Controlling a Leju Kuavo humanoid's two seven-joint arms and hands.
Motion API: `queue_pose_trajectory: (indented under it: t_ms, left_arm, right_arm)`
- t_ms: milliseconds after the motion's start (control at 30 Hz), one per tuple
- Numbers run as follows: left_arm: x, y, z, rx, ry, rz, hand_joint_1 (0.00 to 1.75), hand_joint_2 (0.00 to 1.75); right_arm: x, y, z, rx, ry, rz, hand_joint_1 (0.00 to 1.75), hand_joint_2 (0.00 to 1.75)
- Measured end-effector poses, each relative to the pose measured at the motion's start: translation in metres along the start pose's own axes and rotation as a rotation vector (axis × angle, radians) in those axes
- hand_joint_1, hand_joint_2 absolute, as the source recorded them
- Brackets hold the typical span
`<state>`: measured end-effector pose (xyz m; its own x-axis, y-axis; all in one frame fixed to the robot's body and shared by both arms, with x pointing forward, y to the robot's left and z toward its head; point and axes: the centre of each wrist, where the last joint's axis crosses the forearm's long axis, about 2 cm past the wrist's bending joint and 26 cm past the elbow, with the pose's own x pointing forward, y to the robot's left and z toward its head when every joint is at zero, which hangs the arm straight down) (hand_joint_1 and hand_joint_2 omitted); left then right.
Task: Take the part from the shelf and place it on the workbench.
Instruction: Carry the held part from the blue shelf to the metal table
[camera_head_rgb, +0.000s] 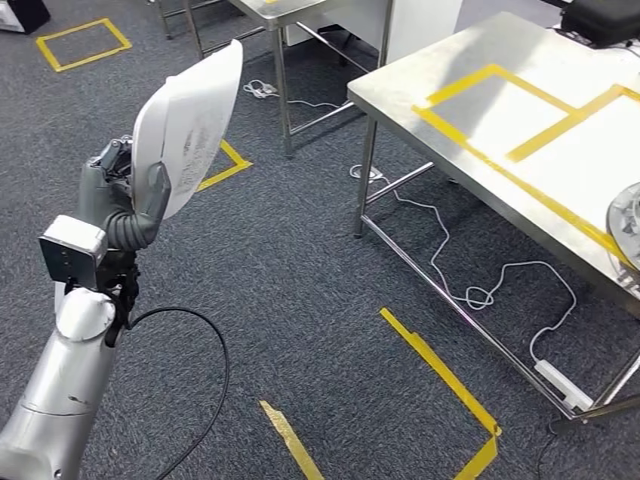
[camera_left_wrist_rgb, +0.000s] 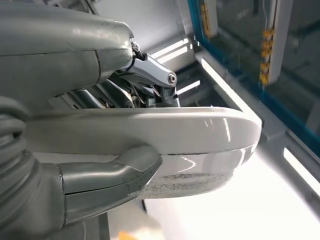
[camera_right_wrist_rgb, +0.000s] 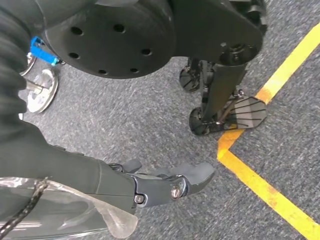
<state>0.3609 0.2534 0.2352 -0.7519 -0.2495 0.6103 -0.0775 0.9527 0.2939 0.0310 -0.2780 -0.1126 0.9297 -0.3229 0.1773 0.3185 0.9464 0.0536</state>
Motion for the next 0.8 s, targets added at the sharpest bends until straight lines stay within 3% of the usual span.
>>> queue_pose_trajectory:
  t_ms: [800]
  left_arm:
    - [-0.0018,0.0,-0.005,-0.015,-0.006,0.012,1.75,1.75]
  right_arm:
    - [-0.0016,0.0015,0.0002,0.008,0.001,0.009,0.0,1.75]
